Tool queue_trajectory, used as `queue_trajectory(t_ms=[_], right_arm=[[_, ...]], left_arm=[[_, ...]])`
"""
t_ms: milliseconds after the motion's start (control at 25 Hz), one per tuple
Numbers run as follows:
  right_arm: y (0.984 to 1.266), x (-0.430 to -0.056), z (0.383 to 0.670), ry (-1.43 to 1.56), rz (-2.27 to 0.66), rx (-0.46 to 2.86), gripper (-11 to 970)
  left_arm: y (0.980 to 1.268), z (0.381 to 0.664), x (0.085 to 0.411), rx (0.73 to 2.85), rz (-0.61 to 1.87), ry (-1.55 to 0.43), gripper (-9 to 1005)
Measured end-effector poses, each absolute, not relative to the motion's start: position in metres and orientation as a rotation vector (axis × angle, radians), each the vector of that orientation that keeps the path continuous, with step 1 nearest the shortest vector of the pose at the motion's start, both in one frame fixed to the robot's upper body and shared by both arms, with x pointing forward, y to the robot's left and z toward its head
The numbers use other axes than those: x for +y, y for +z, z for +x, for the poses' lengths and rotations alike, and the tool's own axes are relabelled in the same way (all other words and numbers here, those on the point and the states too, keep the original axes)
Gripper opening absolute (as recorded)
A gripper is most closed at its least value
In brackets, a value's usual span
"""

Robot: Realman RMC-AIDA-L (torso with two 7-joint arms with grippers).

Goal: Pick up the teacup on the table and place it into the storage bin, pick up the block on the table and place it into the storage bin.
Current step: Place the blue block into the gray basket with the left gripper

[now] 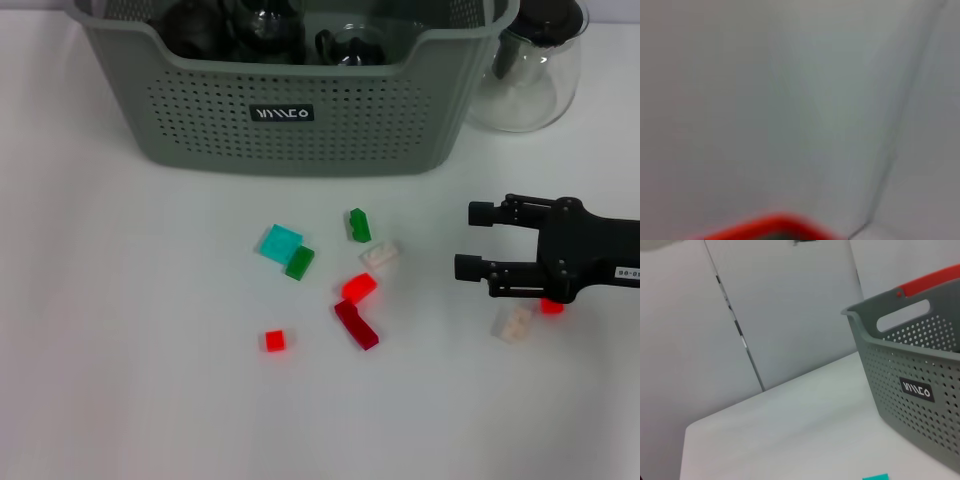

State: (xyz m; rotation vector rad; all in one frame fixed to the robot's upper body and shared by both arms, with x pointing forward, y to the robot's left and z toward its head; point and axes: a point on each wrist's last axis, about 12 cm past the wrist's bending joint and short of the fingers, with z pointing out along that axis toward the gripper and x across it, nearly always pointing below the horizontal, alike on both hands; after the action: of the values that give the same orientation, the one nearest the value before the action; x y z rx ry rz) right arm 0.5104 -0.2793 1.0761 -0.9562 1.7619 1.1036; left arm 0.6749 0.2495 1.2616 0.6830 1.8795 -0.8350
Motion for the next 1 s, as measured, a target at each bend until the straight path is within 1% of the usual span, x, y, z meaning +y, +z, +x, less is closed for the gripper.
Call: queue_trajectory(t_ms=[120,280,400,520,680,800,880,1000], right_arm=[[1.076,-0.279,0.510,1.105,-0.956,1.761,833],[1.076,-0.279,0.511,1.103,-0.956,1.761,834],[1.076,-0.279,0.511,1.101,-0.954,1.762,833],[1.076,-0.279,0.511,1.101,-0.955,1.762,833],[1.076,-0.278,0.511,1.101,-0.955,1.761,833],[1.076,-0.278,0.511,1.101,-0.953,1.762,832],[1.076,-0.278,0.511,1.100,-0.951,1.761,832],[1.078,-0.279,0.512,1.084,-0.948,1.724,832]], left_arm=[[1.256,0.694,0.214,2.025,0.742,-0.605,436],[1.238,0.704,0.179,2.139,0.804,-0.363,442],[1.227,0.710,0.163,2.195,0.768,-0.236,445],[1.223,0.714,0.156,2.207,0.740,-0.158,449],[1.229,0.713,0.152,2.175,0.713,-0.174,454],[1.238,0.707,0.157,2.140,0.666,-0.263,458],[1.245,0.696,0.168,2.089,0.630,-0.359,529],[1.253,0.670,0.192,1.967,0.592,-0.574,635]])
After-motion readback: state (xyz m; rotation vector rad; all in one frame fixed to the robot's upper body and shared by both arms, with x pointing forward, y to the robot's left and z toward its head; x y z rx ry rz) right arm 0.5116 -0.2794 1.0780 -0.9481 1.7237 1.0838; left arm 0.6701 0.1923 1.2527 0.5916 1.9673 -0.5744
